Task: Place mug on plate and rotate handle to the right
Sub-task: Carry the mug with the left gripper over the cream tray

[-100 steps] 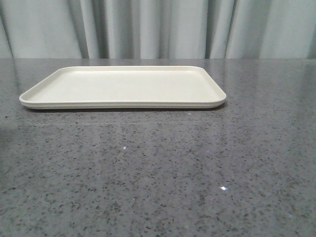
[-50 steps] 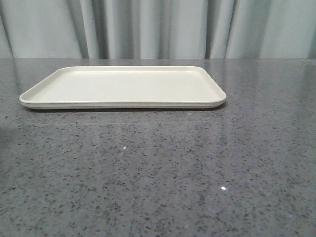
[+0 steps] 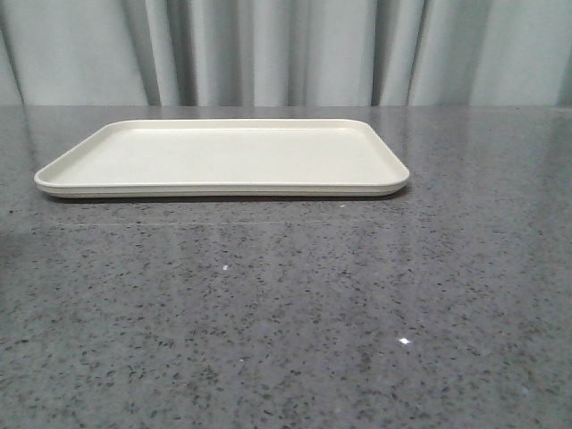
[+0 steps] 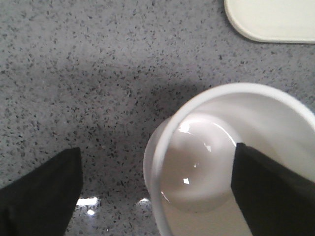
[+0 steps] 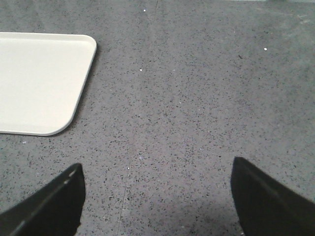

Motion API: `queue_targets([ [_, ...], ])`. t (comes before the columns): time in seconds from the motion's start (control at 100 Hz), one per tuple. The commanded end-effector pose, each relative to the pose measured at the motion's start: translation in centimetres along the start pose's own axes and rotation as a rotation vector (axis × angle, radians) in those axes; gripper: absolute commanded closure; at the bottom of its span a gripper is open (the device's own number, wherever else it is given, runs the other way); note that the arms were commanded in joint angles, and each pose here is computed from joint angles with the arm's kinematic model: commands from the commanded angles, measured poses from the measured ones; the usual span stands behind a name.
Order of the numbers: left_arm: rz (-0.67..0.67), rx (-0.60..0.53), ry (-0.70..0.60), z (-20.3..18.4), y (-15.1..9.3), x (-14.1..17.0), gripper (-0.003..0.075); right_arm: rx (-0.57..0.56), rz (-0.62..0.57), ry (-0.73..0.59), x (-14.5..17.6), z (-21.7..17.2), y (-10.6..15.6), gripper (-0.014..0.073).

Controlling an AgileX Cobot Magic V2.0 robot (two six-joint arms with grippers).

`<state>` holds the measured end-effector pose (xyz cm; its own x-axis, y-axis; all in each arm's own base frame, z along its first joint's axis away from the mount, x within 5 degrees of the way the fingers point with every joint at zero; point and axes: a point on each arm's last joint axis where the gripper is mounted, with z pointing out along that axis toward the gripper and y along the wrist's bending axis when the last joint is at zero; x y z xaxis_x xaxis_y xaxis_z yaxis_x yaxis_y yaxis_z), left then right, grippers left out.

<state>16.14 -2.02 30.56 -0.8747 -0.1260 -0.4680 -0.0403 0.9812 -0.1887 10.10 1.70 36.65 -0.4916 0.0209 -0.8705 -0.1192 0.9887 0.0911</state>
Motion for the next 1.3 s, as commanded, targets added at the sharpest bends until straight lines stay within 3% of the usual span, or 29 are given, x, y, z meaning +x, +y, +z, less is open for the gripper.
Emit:
queue_targets([
  [0.0, -0.002, 0.013, -0.038, -0.3, -0.3, -1.0, 0.0160, 0.000, -0.003, -0.080, -1.3, -0.4, 0.1, -0.0008],
  [0.1, -0.003, 0.011, -0.030, 0.0, -0.2, -1.1, 0.0266, 0.000, -0.003, -0.079, -1.3, -0.4, 0.1, -0.0008],
  [0.34, 0.001, 0.017, -0.055, -0.9, -0.5, -1.7, 0.0739, 0.000, -0.003, -0.079, -1.3, -0.4, 0.1, -0.0008],
  [0.8, -0.010, 0.113, -0.160, -5.2, -2.1, -4.2, 0.0741, 0.000, -0.003, -0.080, -1.3, -0.4, 0.1, -0.0008],
  [1.03, -0.021, 0.174, -0.193, -6.0, -3.3, -7.5, 0.0741, 0.000, -0.003, -0.082, -1.4, -0.4, 0.1, -0.0008],
  [1.29, 0.106, 0.272, -0.170, -3.9, -8.4, -12.5, 0.0741, 0.000, -0.003, -0.082, -1.4, -0.4, 0.1, -0.0008],
])
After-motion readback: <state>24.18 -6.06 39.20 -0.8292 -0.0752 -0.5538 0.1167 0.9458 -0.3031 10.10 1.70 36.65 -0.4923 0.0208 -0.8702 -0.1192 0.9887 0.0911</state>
